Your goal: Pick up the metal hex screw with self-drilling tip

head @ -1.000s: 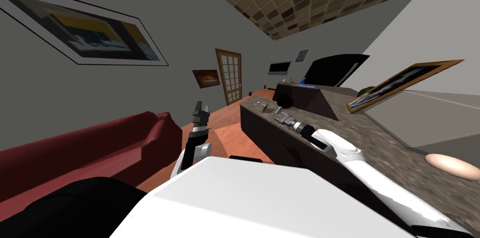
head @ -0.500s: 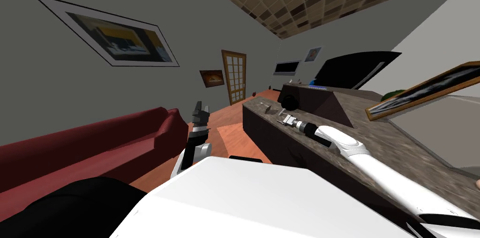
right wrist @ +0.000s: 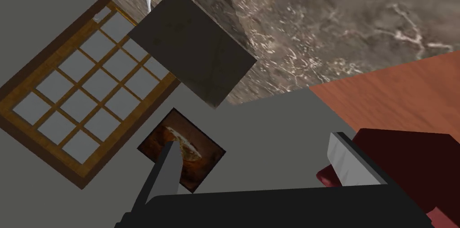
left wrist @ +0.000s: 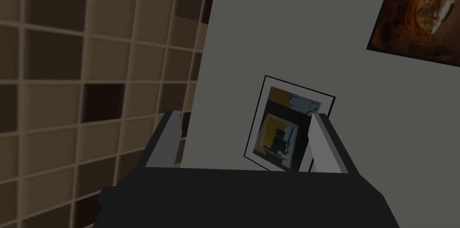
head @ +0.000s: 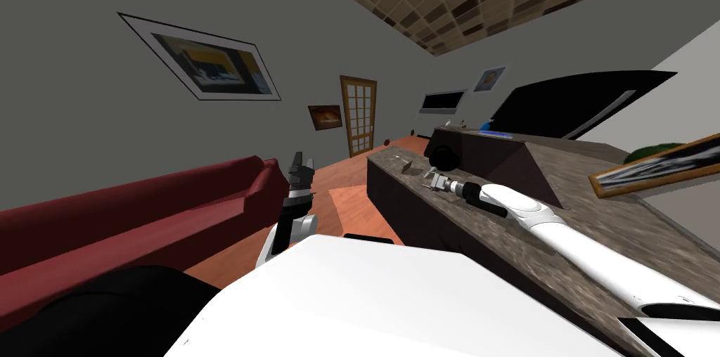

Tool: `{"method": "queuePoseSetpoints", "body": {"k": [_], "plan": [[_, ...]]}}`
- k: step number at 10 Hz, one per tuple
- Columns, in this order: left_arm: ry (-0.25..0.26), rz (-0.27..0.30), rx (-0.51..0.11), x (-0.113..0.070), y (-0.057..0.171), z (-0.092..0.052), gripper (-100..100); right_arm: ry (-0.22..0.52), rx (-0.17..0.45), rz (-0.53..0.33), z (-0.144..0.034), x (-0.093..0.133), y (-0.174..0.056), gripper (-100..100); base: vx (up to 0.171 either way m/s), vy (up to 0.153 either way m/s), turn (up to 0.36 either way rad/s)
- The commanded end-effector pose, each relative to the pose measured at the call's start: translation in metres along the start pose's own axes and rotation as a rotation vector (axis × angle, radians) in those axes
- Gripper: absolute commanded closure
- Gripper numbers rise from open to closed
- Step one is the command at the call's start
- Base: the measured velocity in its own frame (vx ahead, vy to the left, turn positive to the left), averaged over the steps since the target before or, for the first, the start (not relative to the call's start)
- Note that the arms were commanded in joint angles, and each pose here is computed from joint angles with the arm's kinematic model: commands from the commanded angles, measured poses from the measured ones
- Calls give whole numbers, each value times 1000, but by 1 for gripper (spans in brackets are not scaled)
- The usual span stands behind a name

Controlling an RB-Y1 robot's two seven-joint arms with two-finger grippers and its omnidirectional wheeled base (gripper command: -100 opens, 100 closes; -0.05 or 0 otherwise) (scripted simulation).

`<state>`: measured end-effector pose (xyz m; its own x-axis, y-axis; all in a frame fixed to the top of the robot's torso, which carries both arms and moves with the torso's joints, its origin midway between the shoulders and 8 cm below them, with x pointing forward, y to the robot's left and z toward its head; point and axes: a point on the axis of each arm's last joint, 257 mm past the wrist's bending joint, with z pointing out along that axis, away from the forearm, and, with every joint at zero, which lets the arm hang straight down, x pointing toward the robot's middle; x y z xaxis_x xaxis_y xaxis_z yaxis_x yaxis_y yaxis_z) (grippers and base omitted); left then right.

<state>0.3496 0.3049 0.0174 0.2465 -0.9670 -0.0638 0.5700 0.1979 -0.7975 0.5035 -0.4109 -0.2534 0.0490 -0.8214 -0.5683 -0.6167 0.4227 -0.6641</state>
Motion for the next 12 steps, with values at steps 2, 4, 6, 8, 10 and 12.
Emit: {"method": "queuePoseSetpoints", "body": {"k": [2, 4, 6, 8, 10, 12], "plan": [[0, 0, 0, 0, 0, 0, 0, 81, -70, -125, -9, 28, 1, -100, 38, -50, 164], [0, 0, 0, 0, 0, 0, 0, 133, -118, -200, -17, 48, 1, -100, -12, -124, 298], [0, 0, 0, 0, 0, 0, 0, 184, -169, -270, -27, 67, 2, -100, -18, -149, 291], [0, 0, 0, 0, 0, 0, 0, 230, -220, -329, -38, 85, 3, -100, 33, -77, 129], [0, 0, 0, 0, 0, 0, 0, 306, -324, -429, -61, 117, 7, -100, 57, -105, 245], [0, 0, 0, 0, 0, 0, 0, 344, -376, -464, -75, 133, 10, -100, 38, -89, 148]]}}
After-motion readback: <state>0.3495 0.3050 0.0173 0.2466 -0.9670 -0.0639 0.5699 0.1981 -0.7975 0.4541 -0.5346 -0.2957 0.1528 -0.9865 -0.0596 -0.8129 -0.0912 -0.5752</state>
